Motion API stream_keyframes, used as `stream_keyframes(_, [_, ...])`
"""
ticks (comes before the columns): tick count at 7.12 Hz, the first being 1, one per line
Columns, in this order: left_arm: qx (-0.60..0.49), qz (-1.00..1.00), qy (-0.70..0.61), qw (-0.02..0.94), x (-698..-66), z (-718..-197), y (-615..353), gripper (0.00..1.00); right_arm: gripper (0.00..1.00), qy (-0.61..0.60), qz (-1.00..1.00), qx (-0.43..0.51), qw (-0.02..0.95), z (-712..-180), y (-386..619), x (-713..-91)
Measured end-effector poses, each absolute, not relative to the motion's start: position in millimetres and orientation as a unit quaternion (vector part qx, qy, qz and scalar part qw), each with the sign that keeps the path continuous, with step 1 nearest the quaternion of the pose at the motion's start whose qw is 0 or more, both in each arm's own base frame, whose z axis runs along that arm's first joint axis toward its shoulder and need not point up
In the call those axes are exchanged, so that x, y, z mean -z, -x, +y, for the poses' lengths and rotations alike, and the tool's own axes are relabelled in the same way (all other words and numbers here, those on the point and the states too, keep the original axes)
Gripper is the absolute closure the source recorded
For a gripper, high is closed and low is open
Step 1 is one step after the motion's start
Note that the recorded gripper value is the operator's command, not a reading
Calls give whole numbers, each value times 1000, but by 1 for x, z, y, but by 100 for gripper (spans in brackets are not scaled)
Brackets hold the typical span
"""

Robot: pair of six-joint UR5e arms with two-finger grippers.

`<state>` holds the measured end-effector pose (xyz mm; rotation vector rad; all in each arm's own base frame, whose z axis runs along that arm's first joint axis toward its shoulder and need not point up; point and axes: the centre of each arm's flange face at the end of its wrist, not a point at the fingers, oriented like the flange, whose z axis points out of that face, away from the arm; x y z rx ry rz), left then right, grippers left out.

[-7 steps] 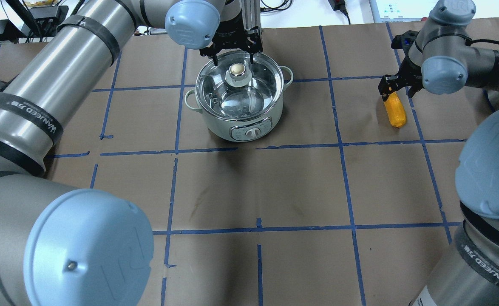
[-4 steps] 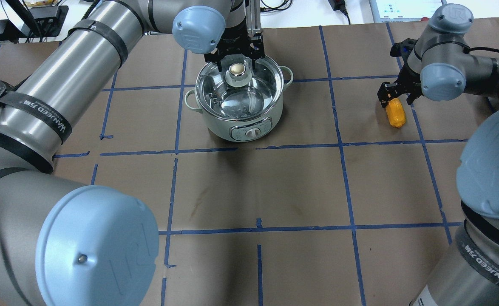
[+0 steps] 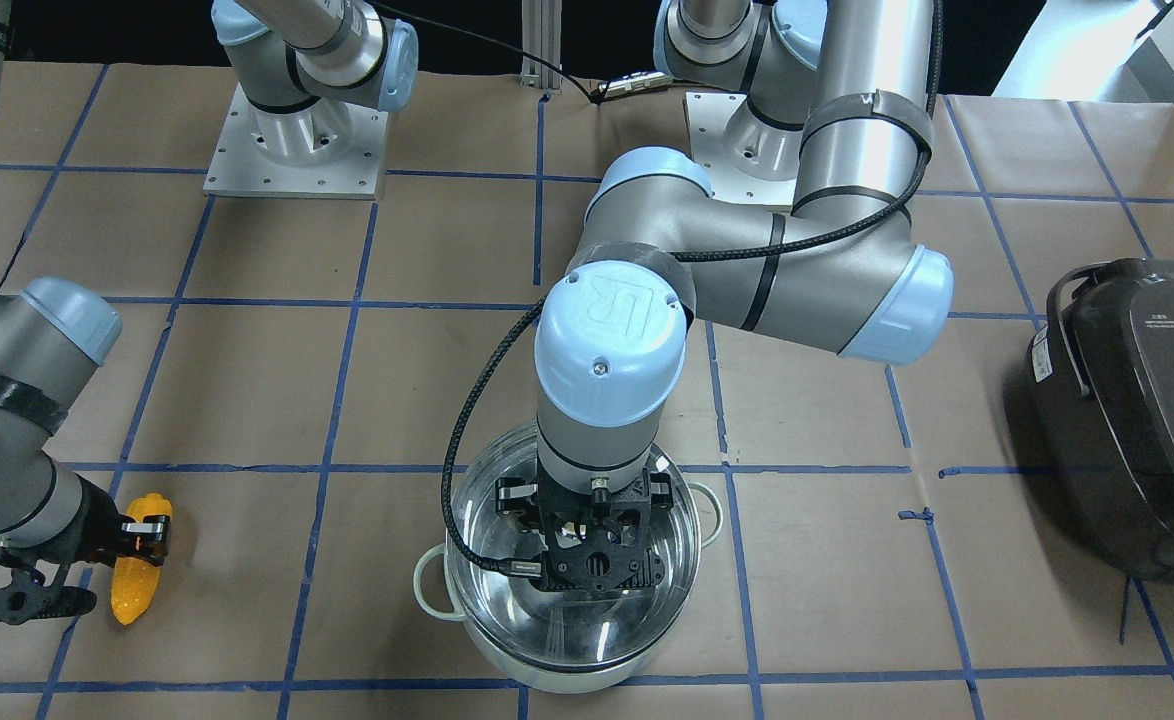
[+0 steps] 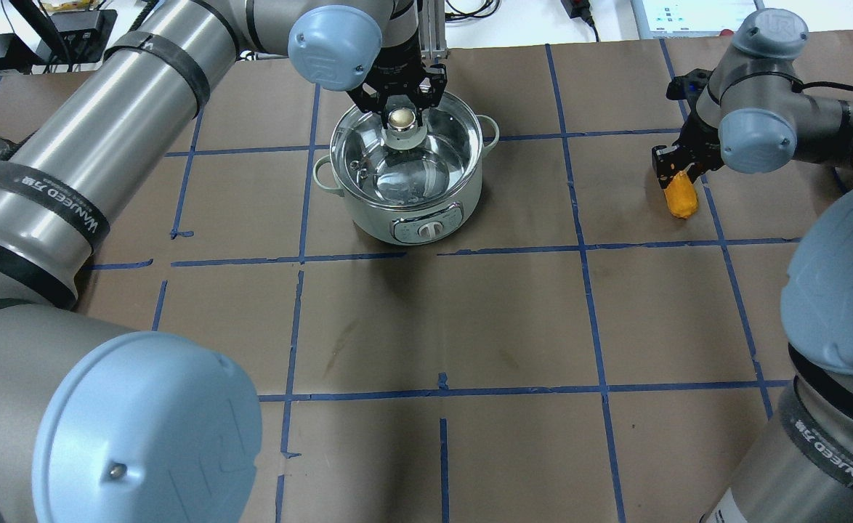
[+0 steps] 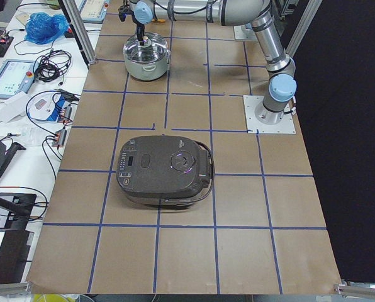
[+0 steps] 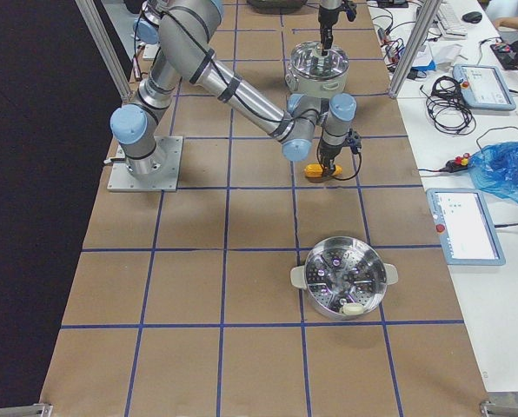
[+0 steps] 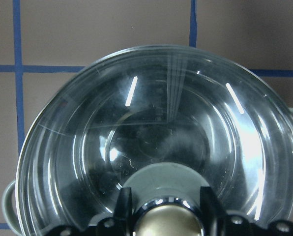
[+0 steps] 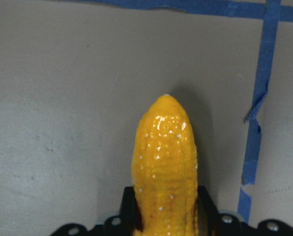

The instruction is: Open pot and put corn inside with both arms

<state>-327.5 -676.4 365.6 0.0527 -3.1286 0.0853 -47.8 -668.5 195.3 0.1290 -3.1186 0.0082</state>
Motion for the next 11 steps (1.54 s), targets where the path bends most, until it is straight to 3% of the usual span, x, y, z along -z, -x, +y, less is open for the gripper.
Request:
stream_keyframes(4, [-47, -998, 29, -10, -436, -685, 208, 94, 70, -38, -999, -21, 15, -667, 18, -249])
stream_keyframes(6, [-40, -998, 46, -21, -433, -702, 112, 97, 70, -58, -996, -70, 14, -668, -115, -323])
stream_keyframes(8, [-16, -998, 50, -19, -389, -701, 54, 99, 70, -21, -994, -111, -13, -657, -262, -358])
stream_keyframes(11, [-29, -999, 36, -22, -296, -684, 29, 99, 70, 3, -990, -134, -44, -639, -382, -339])
